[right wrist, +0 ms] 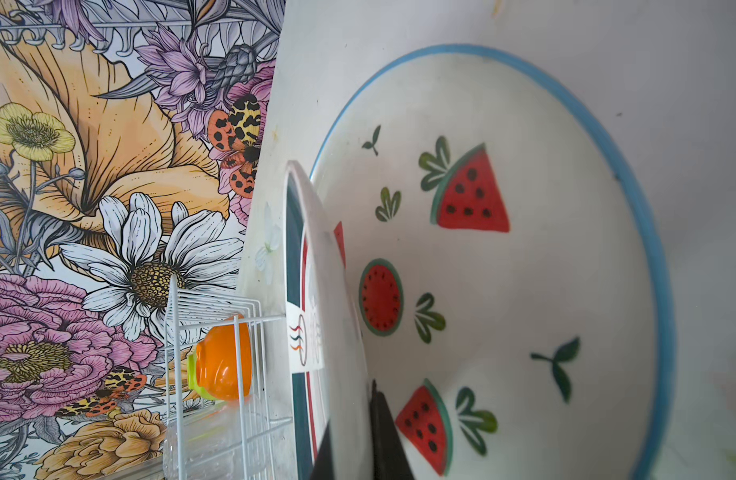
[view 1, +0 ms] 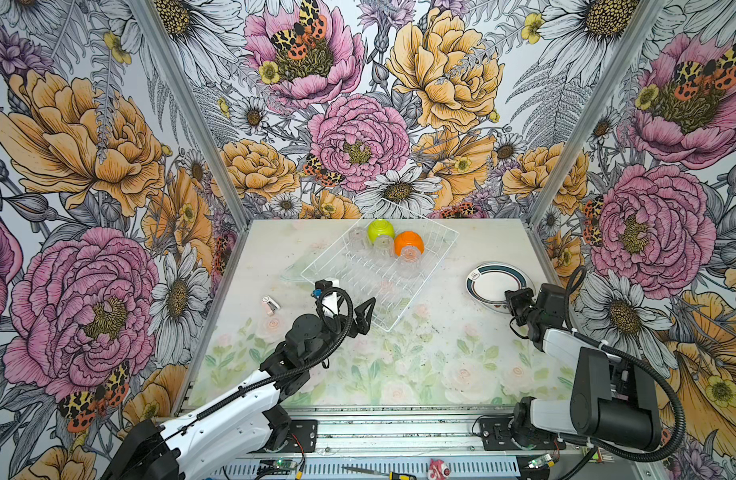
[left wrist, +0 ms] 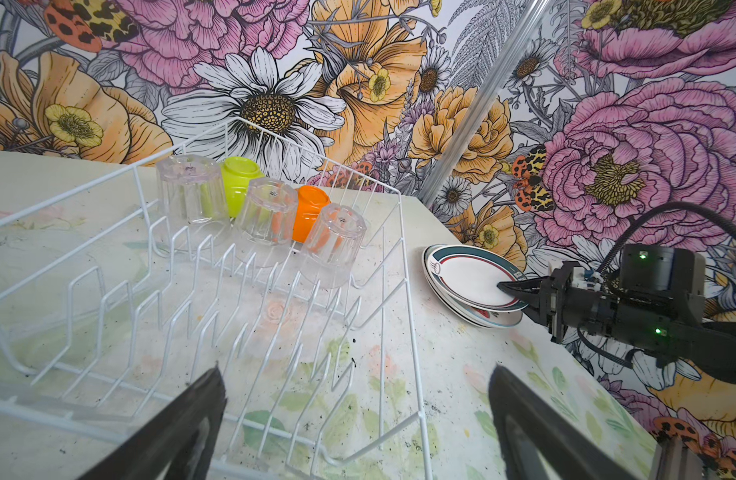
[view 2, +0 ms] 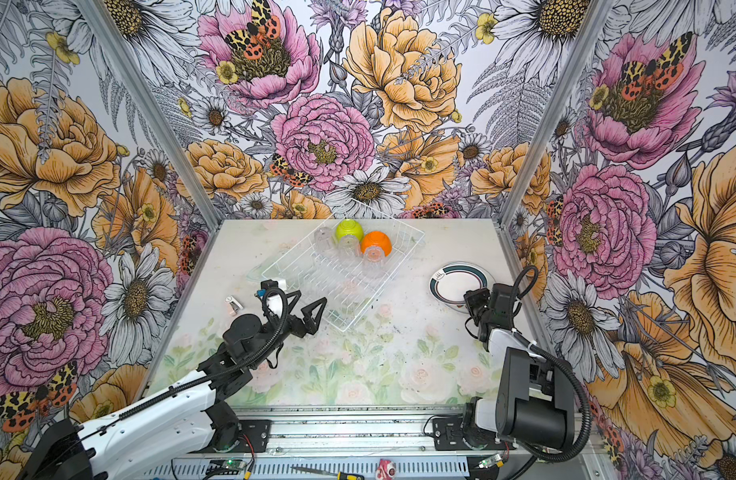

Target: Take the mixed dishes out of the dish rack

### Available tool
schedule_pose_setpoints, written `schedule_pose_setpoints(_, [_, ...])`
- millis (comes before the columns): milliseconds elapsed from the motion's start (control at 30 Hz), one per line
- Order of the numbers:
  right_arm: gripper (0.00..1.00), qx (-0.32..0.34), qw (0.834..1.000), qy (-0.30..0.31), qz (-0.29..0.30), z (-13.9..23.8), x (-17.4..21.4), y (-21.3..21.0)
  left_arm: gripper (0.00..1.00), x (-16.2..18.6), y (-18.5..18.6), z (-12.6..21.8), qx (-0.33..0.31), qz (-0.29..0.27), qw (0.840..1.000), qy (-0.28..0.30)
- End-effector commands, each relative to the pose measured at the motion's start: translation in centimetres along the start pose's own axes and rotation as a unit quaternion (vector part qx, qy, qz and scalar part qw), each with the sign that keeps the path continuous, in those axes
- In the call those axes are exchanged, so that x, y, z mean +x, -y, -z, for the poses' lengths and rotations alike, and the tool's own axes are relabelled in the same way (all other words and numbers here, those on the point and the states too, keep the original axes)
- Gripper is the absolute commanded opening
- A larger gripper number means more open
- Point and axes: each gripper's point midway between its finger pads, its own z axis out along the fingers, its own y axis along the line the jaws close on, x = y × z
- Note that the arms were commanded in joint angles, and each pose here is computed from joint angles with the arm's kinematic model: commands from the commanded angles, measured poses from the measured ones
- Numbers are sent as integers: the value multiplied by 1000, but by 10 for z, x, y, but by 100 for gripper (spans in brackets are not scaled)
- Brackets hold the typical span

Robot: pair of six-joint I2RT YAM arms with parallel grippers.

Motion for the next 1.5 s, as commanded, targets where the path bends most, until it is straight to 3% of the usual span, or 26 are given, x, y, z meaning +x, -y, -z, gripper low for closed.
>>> schedule_pose_setpoints(0, [0,17,999,27,-3,7,-6,10,99,-6,2,0,0,2,1000,14])
schedule_pose_setpoints(67, [0,21,999,25,3,9,-6,10,99,-6,1,1,0,2,1000,14])
schedule_pose_setpoints(167, [8,31,999,23,3,12,-5,12,98,-7,1,1,-1,3,1000,16])
schedule_pose_setpoints(300, [28,40,999,31,3,17,-7,13,99,-7,1,1,-1,2,1000,16])
schedule_pose_setpoints(500, [81,60,998,28,-1,23,-6,17,99,-6,2,1,3,1,1000,16])
schedule_pose_setpoints(600, [98,74,997,31,6,28,-8,18,99,-6,-1,1,-3,2,1000,15])
schedule_pose_setpoints(1067, [99,158,983,47,83,51,-21,28,99,-4,-8,-4,-38,-13,999,-13])
schedule_pose_setpoints(1300, [99,168,971,17,171,50,-17,28,99,-5,-43,-8,-164,37,985,-47])
schedule_pose_setpoints(1467, [99,179,964,-5,198,52,-7,40,99,-1,-55,-11,-202,69,975,-70])
